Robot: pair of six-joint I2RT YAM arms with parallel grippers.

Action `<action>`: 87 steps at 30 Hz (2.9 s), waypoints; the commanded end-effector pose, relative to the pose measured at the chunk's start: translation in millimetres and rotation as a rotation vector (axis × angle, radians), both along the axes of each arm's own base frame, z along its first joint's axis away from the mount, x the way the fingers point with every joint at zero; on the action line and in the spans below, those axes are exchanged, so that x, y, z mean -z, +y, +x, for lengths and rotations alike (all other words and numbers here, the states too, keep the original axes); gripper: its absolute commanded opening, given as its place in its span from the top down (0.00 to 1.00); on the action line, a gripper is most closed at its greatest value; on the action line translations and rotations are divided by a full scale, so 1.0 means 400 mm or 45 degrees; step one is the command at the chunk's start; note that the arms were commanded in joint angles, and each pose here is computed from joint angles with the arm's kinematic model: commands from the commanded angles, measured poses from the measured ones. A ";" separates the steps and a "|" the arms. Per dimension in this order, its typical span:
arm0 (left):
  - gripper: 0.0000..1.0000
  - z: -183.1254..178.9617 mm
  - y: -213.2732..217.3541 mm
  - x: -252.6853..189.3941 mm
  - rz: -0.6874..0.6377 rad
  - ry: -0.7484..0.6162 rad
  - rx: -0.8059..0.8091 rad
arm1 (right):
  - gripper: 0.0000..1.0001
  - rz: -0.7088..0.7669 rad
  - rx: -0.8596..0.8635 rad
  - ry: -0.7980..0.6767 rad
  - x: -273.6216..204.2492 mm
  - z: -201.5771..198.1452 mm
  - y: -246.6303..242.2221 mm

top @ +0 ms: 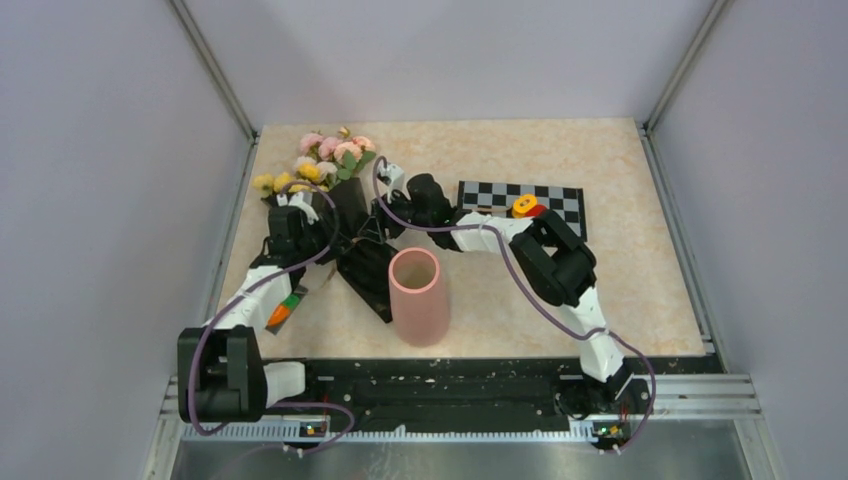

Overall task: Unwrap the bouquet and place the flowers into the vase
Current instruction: Untie the ribbon from the wrapping paper.

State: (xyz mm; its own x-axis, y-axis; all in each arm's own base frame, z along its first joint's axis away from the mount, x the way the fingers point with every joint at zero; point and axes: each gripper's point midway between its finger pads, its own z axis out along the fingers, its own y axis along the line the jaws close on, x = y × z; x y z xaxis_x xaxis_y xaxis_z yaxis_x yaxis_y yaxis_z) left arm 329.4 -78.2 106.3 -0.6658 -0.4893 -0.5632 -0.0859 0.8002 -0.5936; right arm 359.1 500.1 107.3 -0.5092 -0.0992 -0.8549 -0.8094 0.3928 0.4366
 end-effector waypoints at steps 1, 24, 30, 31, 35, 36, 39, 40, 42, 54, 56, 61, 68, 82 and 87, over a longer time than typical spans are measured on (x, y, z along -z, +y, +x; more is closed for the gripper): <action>0.87 -0.013 -0.027 0.006 -0.103 -0.035 0.023 | 0.48 0.047 -0.041 -0.014 -0.016 0.018 0.029; 0.95 -0.087 -0.007 0.145 -0.087 0.173 -0.074 | 0.47 0.003 -0.065 -0.015 0.003 -0.002 0.058; 0.96 -0.084 -0.005 0.146 -0.087 0.186 -0.086 | 0.49 -0.007 -0.091 -0.011 -0.027 -0.002 0.068; 0.96 -0.083 -0.005 0.145 -0.089 0.186 -0.085 | 0.49 -0.006 -0.095 -0.011 -0.028 -0.003 0.070; 0.96 -0.083 -0.005 0.147 -0.089 0.189 -0.087 | 0.51 0.007 -0.127 0.002 -0.032 -0.016 0.077; 0.96 -0.083 -0.004 0.147 -0.087 0.189 -0.088 | 0.51 0.010 -0.138 0.001 -0.035 -0.022 0.081; 0.96 -0.082 -0.003 0.147 -0.086 0.191 -0.091 | 0.52 0.018 -0.176 -0.002 -0.040 -0.041 0.093; 0.96 -0.082 -0.003 0.147 -0.086 0.193 -0.092 | 0.52 0.021 -0.189 -0.004 -0.042 -0.045 0.099; 0.96 -0.082 -0.003 0.147 -0.087 0.193 -0.093 | 0.52 0.009 -0.204 0.012 -0.032 -0.048 0.107; 0.97 -0.081 -0.002 0.147 -0.083 0.197 -0.094 | 0.58 -0.005 -0.254 0.051 -0.009 -0.066 0.125; 0.97 -0.081 -0.001 0.145 -0.083 0.195 -0.095 | 0.58 0.000 -0.257 0.049 -0.013 -0.067 0.126; 0.97 -0.080 -0.001 0.146 -0.084 0.198 -0.096 | 0.58 -0.018 -0.261 0.069 0.008 -0.063 0.134; 0.97 -0.080 -0.002 0.145 -0.086 0.199 -0.097 | 0.64 -0.045 -0.273 0.096 0.041 -0.069 0.135; 0.98 -0.075 0.001 0.143 -0.085 0.195 -0.103 | 0.65 -0.042 -0.312 0.091 0.047 -0.095 0.139; 0.98 -0.073 0.001 0.142 -0.085 0.195 -0.104 | 0.67 -0.047 -0.324 0.080 0.051 -0.103 0.139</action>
State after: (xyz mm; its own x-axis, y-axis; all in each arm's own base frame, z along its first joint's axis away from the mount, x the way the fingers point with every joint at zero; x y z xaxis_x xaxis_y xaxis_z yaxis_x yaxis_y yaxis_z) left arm 290.1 -82.5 43.4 -0.7148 -0.5713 -0.4033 -0.2404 0.7423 -0.6255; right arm 332.4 542.6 74.4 -0.5682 -0.2588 -0.7812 -0.8194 0.2649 0.5083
